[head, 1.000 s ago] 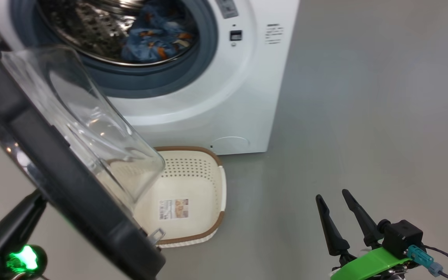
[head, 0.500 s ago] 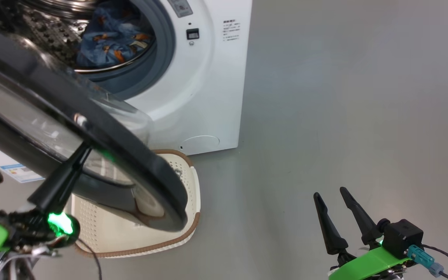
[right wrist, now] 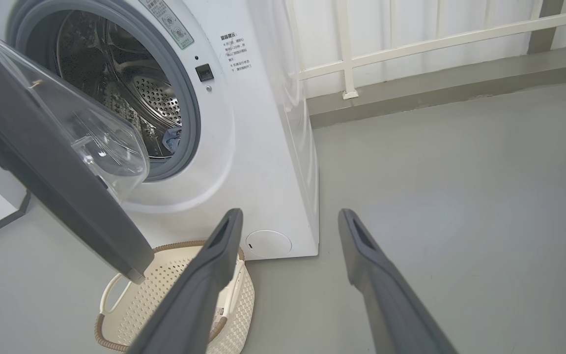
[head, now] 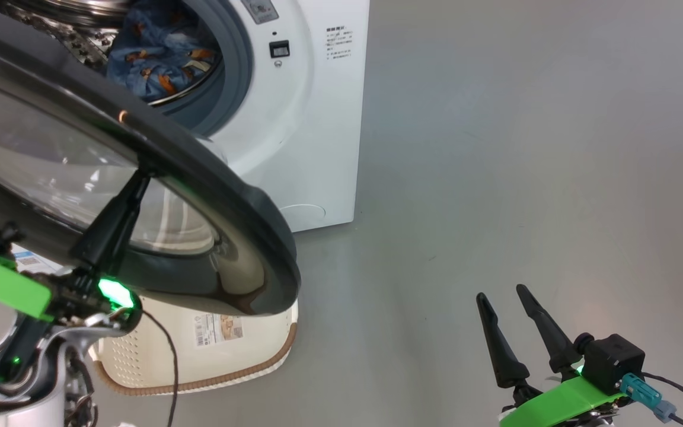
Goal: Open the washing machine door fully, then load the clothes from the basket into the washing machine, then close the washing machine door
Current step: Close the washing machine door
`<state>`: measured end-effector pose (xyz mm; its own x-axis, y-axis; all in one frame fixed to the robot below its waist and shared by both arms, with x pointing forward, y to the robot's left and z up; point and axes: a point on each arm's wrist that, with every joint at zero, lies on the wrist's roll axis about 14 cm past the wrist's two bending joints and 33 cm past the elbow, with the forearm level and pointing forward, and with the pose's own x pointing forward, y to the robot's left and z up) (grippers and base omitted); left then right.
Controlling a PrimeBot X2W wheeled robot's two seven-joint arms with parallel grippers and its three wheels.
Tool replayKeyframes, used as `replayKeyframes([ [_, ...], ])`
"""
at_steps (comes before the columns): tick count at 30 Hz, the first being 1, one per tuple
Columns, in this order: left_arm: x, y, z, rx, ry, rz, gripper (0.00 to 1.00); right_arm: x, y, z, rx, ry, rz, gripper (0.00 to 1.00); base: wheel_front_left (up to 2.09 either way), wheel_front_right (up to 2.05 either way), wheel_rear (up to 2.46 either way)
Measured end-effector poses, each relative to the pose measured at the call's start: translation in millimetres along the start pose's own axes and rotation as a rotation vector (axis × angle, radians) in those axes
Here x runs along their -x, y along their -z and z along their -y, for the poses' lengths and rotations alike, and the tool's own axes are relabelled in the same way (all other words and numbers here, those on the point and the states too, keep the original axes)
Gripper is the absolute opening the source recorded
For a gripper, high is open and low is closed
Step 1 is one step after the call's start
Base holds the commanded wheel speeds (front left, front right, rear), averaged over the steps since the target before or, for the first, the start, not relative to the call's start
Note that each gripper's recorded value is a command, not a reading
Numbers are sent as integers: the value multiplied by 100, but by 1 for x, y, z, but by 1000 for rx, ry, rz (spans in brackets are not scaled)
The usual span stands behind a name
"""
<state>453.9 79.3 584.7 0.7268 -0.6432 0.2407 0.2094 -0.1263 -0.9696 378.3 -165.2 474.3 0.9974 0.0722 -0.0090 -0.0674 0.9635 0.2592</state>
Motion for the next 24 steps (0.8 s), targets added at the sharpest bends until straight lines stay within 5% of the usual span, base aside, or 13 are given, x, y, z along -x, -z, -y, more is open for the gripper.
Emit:
replayKeyframes([
  [24, -9, -14, -10, -4, -17, 77, 0, -2, 2, 0, -11, 2, -6, 100, 0, 0, 0],
])
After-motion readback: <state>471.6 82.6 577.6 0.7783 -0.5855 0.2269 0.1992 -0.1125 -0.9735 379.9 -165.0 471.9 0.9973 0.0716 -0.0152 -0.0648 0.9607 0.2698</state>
